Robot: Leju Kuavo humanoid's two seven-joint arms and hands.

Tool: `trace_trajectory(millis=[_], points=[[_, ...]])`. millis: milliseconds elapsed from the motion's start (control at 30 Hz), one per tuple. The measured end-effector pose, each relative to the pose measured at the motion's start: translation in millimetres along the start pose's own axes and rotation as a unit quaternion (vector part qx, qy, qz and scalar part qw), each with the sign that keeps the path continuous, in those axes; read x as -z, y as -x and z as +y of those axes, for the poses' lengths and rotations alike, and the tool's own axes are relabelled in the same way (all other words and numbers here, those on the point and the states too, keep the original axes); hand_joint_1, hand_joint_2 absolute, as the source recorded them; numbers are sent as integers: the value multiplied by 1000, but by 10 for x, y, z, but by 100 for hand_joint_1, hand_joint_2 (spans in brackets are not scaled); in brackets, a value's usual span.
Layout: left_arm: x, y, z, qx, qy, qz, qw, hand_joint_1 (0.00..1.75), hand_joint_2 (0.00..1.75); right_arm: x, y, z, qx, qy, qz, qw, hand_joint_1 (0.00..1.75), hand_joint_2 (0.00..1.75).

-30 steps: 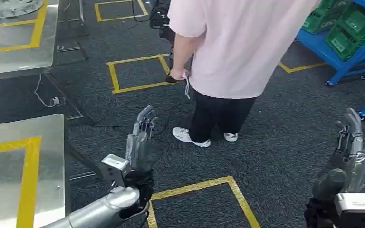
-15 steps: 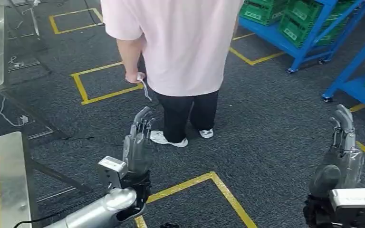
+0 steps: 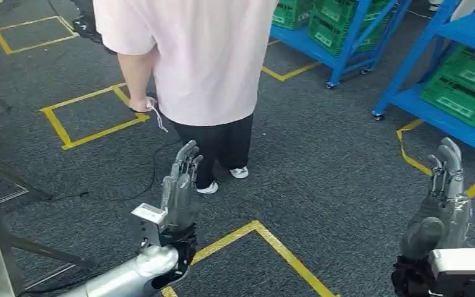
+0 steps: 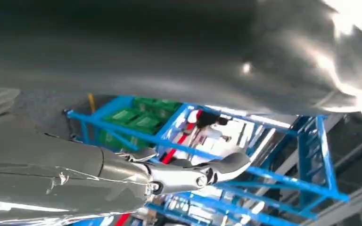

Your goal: Take the parts from the cabinet and place them on the table.

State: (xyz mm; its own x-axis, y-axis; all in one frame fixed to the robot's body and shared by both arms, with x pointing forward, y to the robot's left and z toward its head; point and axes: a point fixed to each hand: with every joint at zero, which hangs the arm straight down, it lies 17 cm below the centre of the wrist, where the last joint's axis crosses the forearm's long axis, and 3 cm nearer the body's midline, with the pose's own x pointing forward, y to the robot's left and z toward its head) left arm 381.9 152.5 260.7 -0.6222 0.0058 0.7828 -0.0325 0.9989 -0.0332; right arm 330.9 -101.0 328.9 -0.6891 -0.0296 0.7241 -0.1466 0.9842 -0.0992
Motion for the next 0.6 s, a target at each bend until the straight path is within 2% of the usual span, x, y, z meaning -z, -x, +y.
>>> trace_trajectory(millis=[600], points=[[-22, 3, 29, 7, -2, 4, 1000, 0, 0, -4, 10, 5, -1, -1, 1, 1000, 0, 0]])
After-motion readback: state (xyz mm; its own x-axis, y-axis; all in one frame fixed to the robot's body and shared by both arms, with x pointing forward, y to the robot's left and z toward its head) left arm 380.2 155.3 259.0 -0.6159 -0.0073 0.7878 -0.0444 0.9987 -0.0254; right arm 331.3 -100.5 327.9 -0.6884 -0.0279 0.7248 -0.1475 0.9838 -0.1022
